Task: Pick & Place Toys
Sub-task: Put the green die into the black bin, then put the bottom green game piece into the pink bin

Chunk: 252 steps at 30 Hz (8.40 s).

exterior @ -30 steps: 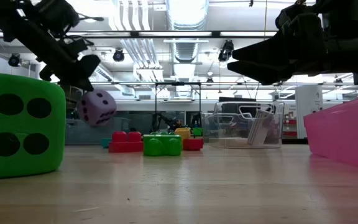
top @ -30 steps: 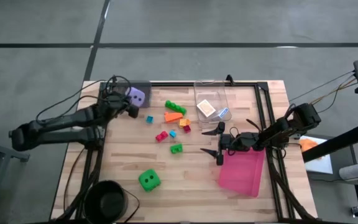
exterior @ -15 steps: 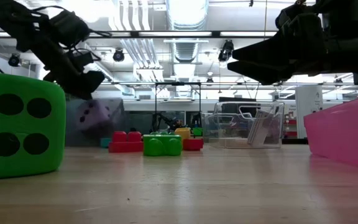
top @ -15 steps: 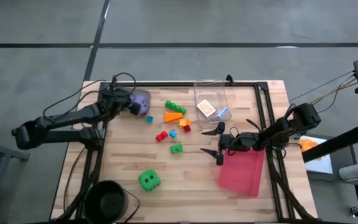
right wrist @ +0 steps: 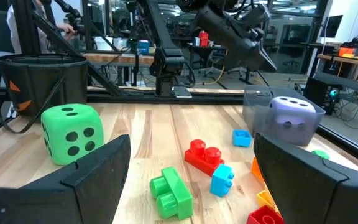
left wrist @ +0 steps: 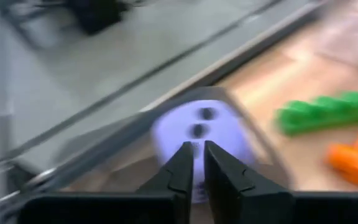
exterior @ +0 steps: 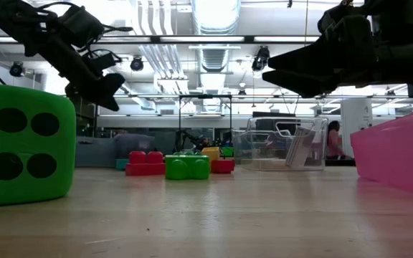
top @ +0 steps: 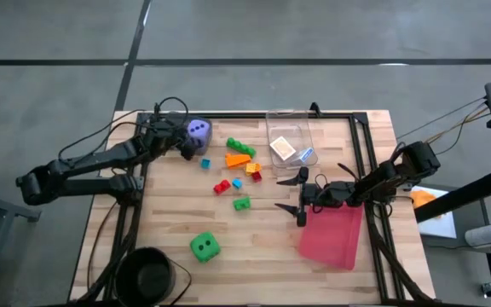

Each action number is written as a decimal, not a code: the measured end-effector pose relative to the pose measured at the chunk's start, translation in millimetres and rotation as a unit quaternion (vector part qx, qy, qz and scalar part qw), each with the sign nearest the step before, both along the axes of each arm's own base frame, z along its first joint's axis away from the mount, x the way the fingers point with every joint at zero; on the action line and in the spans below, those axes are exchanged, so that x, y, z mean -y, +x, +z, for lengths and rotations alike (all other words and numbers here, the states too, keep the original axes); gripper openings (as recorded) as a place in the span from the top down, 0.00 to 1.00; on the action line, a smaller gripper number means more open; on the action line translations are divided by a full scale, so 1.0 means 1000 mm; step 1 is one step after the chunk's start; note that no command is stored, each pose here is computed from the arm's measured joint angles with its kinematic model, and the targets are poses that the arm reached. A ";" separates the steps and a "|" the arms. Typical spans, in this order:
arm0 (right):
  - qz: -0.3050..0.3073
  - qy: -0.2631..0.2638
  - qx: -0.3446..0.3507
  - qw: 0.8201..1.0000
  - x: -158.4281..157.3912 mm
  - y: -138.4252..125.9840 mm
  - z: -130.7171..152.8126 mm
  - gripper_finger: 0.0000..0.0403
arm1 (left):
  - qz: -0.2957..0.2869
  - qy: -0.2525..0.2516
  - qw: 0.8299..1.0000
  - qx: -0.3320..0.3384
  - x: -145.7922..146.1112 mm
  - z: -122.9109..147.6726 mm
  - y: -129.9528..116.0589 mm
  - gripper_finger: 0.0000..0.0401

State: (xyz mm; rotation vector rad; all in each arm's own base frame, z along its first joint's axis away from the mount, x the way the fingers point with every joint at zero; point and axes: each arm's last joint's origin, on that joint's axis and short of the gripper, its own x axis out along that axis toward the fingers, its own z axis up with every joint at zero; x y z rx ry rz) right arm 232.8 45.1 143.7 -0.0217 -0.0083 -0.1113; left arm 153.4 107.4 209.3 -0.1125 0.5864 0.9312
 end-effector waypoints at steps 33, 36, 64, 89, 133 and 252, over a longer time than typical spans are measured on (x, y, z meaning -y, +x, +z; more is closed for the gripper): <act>0.000 0.010 -0.001 1.000 0.000 0.000 -0.001 0.16 | -0.456 -0.268 0.848 0.039 0.129 0.010 0.032 0.02; 0.000 0.011 -0.001 1.000 0.000 0.000 0.000 0.16 | -0.443 -0.290 0.847 0.043 0.141 0.016 0.032 0.03; 0.001 0.016 -0.001 1.000 0.000 0.001 0.000 0.16 | -0.340 -0.498 0.790 -0.108 0.190 -0.047 0.077 0.03; 0.001 0.015 -0.003 1.000 0.000 0.001 0.000 0.16 | -0.366 -0.503 0.774 -0.117 0.192 -0.051 0.082 0.83; 0.000 0.012 -0.016 1.000 0.000 0.001 -0.003 0.16 | -0.457 -0.158 0.850 0.208 0.112 -0.034 0.049 1.00; -0.018 -0.024 -0.166 0.986 -0.005 0.056 0.012 0.16 | -0.366 0.052 0.919 0.138 0.093 0.005 0.023 0.40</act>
